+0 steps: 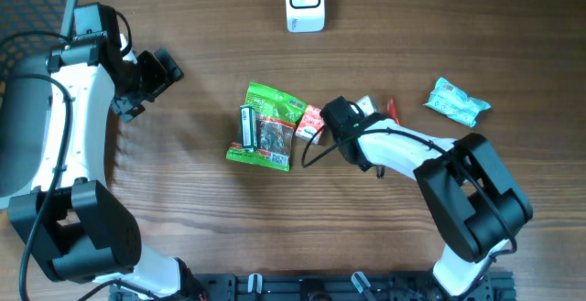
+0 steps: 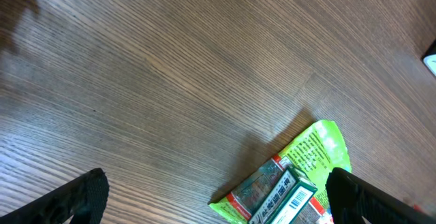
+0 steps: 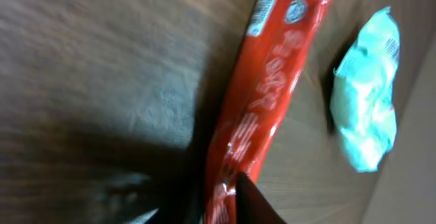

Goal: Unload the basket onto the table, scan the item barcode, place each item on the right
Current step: 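Lift the red stick package and reorient it in the right gripper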

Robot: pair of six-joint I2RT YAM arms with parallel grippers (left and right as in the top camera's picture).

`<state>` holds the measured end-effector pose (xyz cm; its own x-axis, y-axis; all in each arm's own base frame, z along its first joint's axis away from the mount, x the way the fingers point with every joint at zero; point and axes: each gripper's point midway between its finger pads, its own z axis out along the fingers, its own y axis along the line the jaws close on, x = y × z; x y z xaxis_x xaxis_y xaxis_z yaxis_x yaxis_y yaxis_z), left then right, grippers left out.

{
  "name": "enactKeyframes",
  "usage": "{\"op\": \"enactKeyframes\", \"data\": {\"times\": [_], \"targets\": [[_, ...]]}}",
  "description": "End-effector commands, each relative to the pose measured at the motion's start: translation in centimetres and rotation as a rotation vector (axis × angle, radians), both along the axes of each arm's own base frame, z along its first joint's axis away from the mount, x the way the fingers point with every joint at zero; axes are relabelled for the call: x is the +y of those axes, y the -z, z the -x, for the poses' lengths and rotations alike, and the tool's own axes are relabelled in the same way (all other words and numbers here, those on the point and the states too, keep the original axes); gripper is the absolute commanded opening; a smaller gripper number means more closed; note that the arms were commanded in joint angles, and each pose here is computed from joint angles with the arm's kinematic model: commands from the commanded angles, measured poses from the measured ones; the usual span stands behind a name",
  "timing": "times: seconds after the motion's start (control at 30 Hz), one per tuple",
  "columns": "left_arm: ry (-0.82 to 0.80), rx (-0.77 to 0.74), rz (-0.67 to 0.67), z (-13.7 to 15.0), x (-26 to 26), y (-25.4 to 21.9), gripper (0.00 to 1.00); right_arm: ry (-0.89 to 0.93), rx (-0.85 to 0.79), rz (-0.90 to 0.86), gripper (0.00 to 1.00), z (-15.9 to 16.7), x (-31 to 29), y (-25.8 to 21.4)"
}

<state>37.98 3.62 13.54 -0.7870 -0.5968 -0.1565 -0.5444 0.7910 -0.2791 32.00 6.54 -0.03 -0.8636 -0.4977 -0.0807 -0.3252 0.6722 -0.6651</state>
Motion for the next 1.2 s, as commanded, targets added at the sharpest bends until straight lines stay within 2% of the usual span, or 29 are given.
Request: {"op": "enactKeyframes", "data": {"times": [0.0, 0.1, 0.23, 0.3, 0.43, 0.57, 0.7, 0.77, 1.03, 1.1, 1.17], "targets": [[0.009, 0.010, 0.008, 0.1, -0.1, 0.4, 1.00, -0.035, 0.084, -0.120, 0.23, 0.7, 2.0, 1.6], [0.009, 0.010, 0.008, 0.1, -0.1, 0.4, 1.00, -0.042, 0.038, -0.177, 0.27, -0.2, 3.0, -0.7], [0.009, 0.010, 0.008, 0.1, -0.1, 0.4, 1.00, -0.081, -0.002, -0.395, 0.49, -0.5, 6.1, -4.0], [0.009, 0.010, 0.008, 0.1, -0.1, 0.4, 1.00, -0.090, -0.030, -0.513, 0.52, -0.4, 6.9, -6.4], [0.009, 0.010, 0.008, 0.1, -0.1, 0.4, 1.00, 0.041, -0.083, -0.658, 0.61, -0.4, 5.0, -9.0], [0.009, 0.010, 0.008, 0.1, -0.1, 0.4, 1.00, 0.201, 0.053, -0.876, 0.60, 0.9, 2.5, -7.6], [0.009, 0.010, 0.008, 0.1, -0.1, 0.4, 1.00, 0.353, 0.097, -0.964, 0.54, 1.2, -0.6, -5.6], [0.010, 0.010, 0.008, 0.1, -0.1, 0.4, 1.00, 0.330, 0.147, -1.014, 0.50, 1.4, -0.5, -4.9], [0.009, 0.010, 0.008, 0.1, -0.1, 0.4, 1.00, 0.328, 0.206, -0.987, 0.41, 1.0, -0.8, -1.7], [0.009, 0.010, 0.008, 0.1, -0.1, 0.4, 1.00, 0.331, 0.203, -0.980, 0.30, 0.6, -1.0, -1.0], [0.009, 0.010, 0.008, 0.1, -0.1, 0.4, 1.00, 0.327, 0.188, -0.984, 0.31, 0.2, -1.1, -1.0]]}}
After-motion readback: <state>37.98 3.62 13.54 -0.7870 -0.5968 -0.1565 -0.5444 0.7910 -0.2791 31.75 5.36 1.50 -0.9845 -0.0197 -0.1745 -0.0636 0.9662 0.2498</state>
